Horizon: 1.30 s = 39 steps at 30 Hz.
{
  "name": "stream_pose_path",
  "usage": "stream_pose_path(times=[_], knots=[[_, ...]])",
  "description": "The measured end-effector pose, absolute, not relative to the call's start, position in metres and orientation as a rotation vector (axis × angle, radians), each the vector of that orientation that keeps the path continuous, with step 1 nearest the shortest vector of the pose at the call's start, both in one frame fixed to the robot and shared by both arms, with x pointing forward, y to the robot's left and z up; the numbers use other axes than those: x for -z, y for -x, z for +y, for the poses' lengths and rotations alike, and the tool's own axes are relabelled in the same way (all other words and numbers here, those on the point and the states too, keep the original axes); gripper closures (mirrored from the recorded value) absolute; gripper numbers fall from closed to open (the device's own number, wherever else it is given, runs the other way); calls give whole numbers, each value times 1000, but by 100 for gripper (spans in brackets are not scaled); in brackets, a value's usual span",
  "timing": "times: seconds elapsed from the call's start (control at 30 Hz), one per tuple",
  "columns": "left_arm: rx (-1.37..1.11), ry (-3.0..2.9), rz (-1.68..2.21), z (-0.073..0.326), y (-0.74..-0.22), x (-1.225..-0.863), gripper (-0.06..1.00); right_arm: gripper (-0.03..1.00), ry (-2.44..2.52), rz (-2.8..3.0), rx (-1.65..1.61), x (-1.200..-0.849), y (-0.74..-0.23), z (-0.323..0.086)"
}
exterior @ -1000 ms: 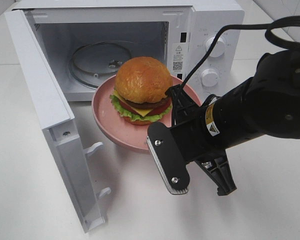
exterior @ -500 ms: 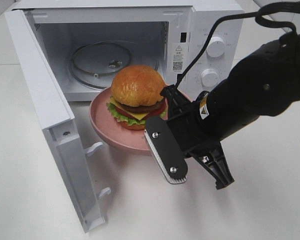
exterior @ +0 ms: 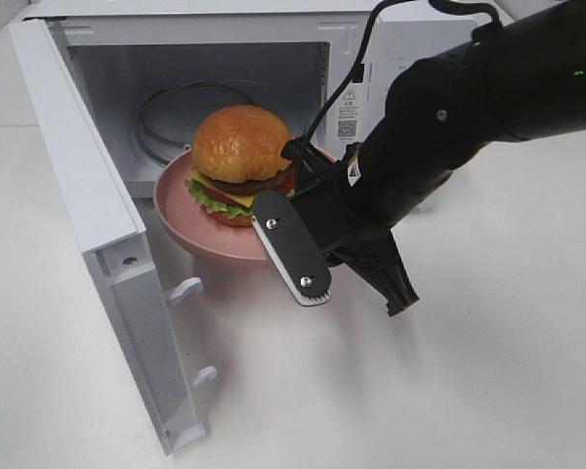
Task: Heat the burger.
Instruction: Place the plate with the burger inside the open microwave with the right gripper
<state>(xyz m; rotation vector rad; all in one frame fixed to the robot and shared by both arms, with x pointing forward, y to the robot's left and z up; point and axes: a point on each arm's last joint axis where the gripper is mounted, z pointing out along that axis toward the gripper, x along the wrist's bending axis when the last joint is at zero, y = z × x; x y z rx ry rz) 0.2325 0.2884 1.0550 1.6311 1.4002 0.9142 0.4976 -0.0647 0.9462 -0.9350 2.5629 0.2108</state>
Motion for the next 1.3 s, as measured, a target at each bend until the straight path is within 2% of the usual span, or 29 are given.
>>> stream_pose_path(times=[0.4, 1.0, 1.3], knots=[[-914, -1631, 1400, 288, -233, -1055, 94, 95, 910, 2542, -220, -954, -535, -37], [-914, -1631, 1400, 288, -233, -1055, 94, 95, 753, 2652, -222, -940, -595, 12], [-914, -1631, 1400, 288, -233, -1055, 94, 95, 587, 2694, -233, -931, -624, 11]])
